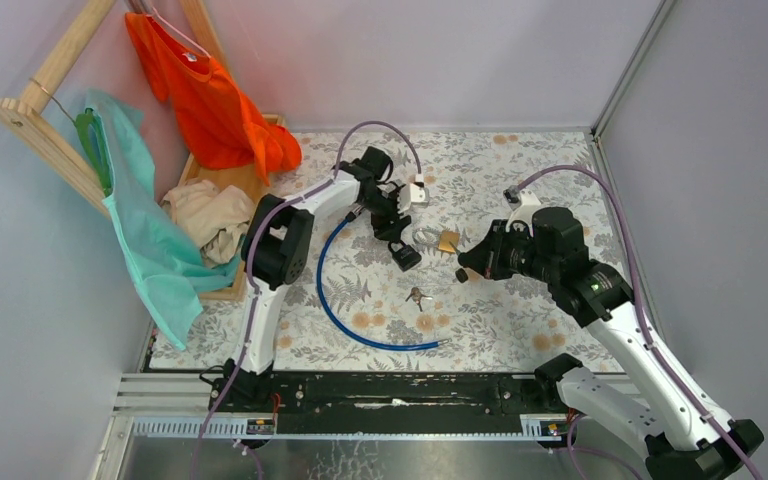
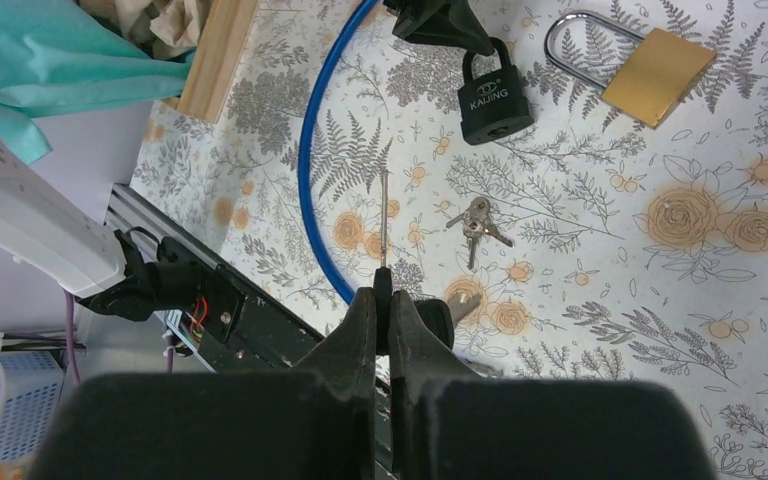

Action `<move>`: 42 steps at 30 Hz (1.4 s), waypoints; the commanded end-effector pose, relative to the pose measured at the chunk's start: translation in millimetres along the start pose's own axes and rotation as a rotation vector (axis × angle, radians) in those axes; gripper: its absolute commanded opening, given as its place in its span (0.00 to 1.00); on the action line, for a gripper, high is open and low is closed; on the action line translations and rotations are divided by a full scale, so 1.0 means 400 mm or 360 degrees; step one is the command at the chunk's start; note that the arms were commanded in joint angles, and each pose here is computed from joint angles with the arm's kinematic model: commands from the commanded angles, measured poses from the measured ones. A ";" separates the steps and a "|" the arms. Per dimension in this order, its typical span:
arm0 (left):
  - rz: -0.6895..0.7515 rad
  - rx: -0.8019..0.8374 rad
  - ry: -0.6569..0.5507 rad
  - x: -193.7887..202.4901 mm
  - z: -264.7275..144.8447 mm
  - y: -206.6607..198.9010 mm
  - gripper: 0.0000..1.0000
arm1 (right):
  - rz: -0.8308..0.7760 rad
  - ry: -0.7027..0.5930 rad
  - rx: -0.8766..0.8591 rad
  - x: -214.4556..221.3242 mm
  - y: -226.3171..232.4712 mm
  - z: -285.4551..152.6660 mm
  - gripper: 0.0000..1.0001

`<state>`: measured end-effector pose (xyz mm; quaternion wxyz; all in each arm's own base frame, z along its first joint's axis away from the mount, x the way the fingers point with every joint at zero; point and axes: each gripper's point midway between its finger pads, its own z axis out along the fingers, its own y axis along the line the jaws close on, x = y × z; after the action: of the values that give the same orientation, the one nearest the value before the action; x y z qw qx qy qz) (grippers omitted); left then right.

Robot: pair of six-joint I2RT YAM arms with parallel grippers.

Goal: Unlock with the key

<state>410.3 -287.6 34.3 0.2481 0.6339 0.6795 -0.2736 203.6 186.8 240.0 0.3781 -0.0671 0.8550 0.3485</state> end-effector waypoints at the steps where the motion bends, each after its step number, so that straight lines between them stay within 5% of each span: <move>1: 0.0091 -0.0187 0.0042 0.009 0.032 0.048 0.68 | 0.0000 -0.0038 -0.0007 -0.015 0.001 0.008 0.00; 17: 0.0186 -0.0130 0.0210 0.080 -0.036 -0.081 0.70 | -0.0011 -0.0041 -0.0085 -0.008 0.015 0.016 0.00; 33: 0.0071 -0.0009 0.0190 0.062 0.011 -0.099 0.53 | -0.0017 -0.0050 -0.0129 -0.015 0.029 0.014 0.00; 42: 0.0188 0.0091 0.0258 0.083 0.002 -0.139 0.15 | -0.0024 -0.0059 -0.0088 -0.020 0.025 -0.001 0.00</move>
<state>365.8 -272.1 16.4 0.2099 0.6744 0.6707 -0.2266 201.7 192.5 228.9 0.3651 -0.0741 0.8552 0.3603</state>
